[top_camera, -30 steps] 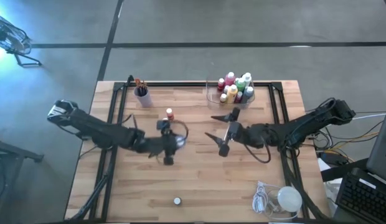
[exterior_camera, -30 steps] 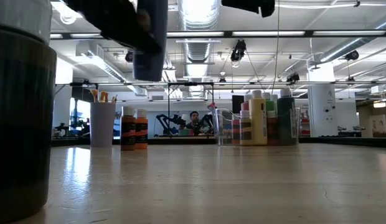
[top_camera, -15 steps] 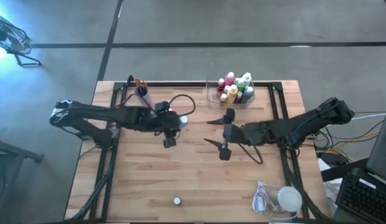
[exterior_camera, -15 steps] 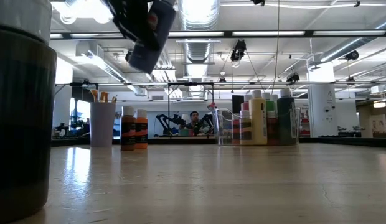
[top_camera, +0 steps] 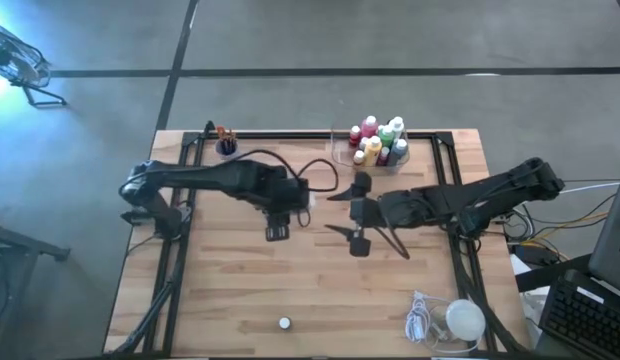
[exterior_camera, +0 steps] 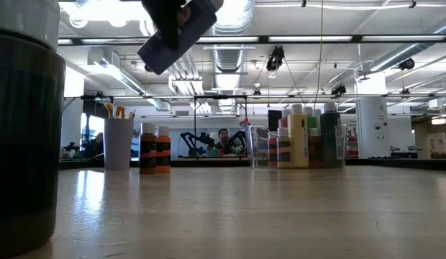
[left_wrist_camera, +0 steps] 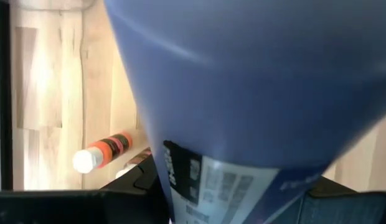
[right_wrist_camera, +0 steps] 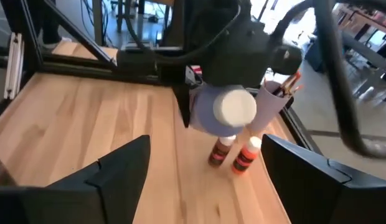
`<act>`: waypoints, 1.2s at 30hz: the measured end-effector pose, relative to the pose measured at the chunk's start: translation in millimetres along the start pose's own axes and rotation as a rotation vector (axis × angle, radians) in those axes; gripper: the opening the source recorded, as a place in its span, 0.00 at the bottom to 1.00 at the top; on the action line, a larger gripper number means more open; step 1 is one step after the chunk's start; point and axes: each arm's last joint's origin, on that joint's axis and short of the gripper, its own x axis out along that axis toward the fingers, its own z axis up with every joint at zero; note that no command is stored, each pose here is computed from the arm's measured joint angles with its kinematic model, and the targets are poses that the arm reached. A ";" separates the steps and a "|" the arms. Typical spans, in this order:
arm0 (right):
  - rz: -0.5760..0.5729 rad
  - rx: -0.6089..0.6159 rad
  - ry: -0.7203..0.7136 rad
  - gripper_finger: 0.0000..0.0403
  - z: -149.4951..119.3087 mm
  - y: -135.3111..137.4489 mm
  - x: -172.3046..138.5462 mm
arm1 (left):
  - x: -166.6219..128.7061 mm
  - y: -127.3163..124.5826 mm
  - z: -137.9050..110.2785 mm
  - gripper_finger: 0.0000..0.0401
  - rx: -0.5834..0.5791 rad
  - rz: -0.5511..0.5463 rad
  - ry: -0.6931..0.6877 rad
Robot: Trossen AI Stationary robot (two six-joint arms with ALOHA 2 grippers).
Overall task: Pick & Place Paint Supplies
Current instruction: Put the blue paint bottle into the transparent bin
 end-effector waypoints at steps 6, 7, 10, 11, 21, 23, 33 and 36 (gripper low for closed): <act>-0.017 0.000 0.010 0.80 -3.2 -1.1 5.3 | 1.4 -2.3 18.7 0.46 0.027 -0.009 0.027; -0.019 0.000 0.011 0.80 -3.4 -1.5 5.6 | 2.3 -2.9 21.8 0.46 0.033 -0.012 0.023; -0.028 0.003 0.014 0.81 -3.9 -4.1 6.8 | 5.8 -5.1 28.5 0.46 0.057 -0.039 0.023; -0.030 0.004 0.014 0.81 -3.9 -4.7 7.0 | 6.8 -5.6 29.9 0.46 0.064 -0.045 0.026; -0.041 0.002 0.028 0.72 -6.2 -6.8 10.9 | 9.8 -6.9 34.6 0.46 0.105 -0.055 0.009; -0.041 -0.003 0.033 0.70 -7.2 -6.2 12.5 | 9.7 -7.0 35.8 0.46 0.109 -0.056 -0.004; -0.057 -0.001 0.048 0.63 -10.4 -10.0 19.6 | 10.6 -7.3 37.3 0.46 0.146 -0.059 -0.021; -0.062 0.004 0.042 0.60 -9.8 -11.6 20.2 | 11.6 -7.8 36.7 0.46 0.148 -0.066 -0.015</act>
